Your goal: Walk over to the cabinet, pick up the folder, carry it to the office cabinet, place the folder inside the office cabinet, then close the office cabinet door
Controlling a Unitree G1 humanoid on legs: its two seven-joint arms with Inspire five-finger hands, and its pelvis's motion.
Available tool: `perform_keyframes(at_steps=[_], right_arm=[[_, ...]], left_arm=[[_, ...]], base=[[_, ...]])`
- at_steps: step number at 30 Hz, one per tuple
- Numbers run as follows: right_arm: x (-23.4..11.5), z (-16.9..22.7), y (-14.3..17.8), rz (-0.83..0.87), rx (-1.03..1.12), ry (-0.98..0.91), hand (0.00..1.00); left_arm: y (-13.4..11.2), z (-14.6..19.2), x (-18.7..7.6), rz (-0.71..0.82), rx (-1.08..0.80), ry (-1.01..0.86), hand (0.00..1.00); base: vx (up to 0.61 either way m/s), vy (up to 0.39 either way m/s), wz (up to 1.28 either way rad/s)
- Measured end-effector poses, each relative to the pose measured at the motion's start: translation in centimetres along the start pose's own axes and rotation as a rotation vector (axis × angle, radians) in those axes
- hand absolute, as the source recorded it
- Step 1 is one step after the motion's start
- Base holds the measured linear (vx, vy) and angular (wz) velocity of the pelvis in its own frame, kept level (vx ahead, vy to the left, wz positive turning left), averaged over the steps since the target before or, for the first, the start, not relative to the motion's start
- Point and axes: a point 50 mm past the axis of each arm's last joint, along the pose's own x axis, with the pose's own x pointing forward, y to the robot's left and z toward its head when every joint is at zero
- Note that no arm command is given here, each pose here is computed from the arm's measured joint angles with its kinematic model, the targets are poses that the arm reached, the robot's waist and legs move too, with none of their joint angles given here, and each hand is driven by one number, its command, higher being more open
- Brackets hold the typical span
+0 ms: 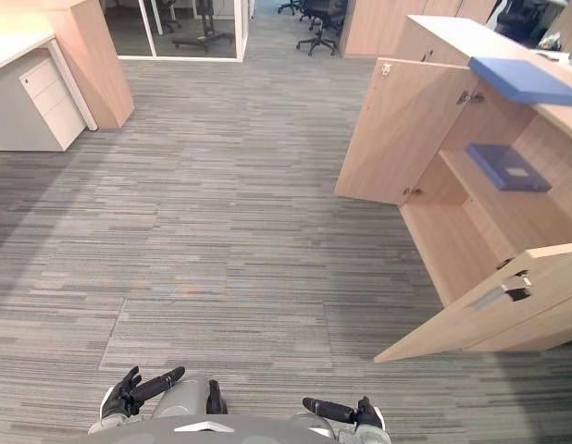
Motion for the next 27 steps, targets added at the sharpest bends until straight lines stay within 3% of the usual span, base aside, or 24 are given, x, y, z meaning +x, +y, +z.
perform_keyframes(at_steps=[7, 10, 14, 24, 27], right_arm=[[-0.2, -1.0, 1.1, 0.021, 0.017, 0.055, 1.00], [-0.3, -1.6, 0.7, 0.015, 0.062, 0.074, 1.00], [0.0, 0.0, 0.0, -0.004, 0.107, 0.005, 1.00], [0.7, 5.3, 1.3, 0.013, 0.094, -0.121, 1.00], [0.7, 5.2, 1.3, 0.015, 0.118, -0.110, 1.00]], left_arm=[[1.1, -0.1, 0.0, 0.054, 0.007, 0.005, 1.00], [1.4, -1.7, -0.7, 0.062, 0.006, 0.045, 1.00], [0.9, -1.6, -0.6, 0.037, 0.002, 0.043, 1.00], [-1.7, -1.2, -0.3, -0.016, -0.012, 0.044, 1.00], [-2.5, -0.5, 0.0, -0.032, -0.019, 0.030, 1.00]], base=[[0.31, 0.364, -0.22], [0.28, 0.268, -0.51], [0.29, 0.200, 0.07], [0.13, -0.041, -0.40], [0.02, -0.076, -0.31]])
